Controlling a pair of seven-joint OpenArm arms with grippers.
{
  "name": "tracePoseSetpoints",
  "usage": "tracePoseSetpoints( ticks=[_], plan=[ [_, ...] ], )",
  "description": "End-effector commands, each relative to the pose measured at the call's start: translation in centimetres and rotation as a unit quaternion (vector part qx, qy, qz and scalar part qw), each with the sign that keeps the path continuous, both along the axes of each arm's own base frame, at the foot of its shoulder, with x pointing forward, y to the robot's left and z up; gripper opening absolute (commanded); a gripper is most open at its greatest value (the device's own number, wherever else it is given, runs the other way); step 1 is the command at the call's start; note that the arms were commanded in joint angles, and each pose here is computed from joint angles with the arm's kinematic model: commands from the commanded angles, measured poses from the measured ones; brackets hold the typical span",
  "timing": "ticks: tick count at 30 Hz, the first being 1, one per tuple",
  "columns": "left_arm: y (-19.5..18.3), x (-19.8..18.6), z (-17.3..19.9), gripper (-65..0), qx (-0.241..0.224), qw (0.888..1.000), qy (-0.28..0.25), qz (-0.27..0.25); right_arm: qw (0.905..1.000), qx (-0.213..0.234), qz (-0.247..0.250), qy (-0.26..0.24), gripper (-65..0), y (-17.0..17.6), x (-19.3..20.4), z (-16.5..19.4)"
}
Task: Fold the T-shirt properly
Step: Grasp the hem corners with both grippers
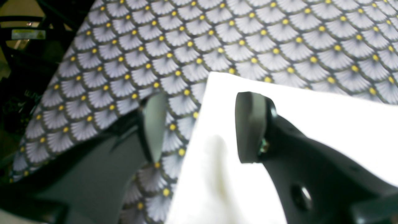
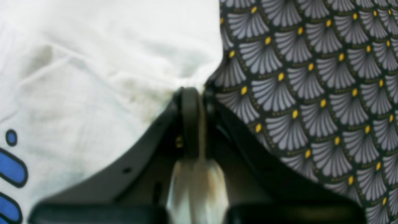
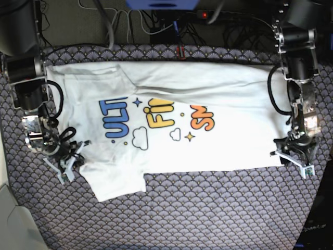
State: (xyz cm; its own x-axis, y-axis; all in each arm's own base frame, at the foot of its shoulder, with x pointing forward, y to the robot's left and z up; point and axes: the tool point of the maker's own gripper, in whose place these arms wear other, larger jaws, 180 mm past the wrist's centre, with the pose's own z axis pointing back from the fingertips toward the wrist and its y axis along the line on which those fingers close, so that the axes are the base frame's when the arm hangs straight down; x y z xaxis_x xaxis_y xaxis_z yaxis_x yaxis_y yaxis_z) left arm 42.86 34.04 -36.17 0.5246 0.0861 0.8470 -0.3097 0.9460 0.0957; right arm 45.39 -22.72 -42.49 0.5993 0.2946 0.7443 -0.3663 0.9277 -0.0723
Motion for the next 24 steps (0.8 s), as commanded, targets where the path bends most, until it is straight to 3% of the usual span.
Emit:
tracePoseSetpoints(
  ticks=[1,10,24],
  plan=[
    [1.0,1.4,2.5,-30.4,0.011,0.999,-0.035,0.006,0.9999,-0.011,0.002,-0.008,-65.0,-0.4,0.8,1.0],
    [1.4,2.7,0.9,-30.4,0.010,0.999,-0.048,0.013,0.9999,-0.012,0.002,-0.006,-65.0,-0.4,0.8,1.0],
    [-0.1,3.4,-3.0,-30.4,0.012,1.000,-0.017,-0.006,0.9999,-0.013,0.002,-0.005,-65.0,-0.5,0.8,1.0]
  ],
)
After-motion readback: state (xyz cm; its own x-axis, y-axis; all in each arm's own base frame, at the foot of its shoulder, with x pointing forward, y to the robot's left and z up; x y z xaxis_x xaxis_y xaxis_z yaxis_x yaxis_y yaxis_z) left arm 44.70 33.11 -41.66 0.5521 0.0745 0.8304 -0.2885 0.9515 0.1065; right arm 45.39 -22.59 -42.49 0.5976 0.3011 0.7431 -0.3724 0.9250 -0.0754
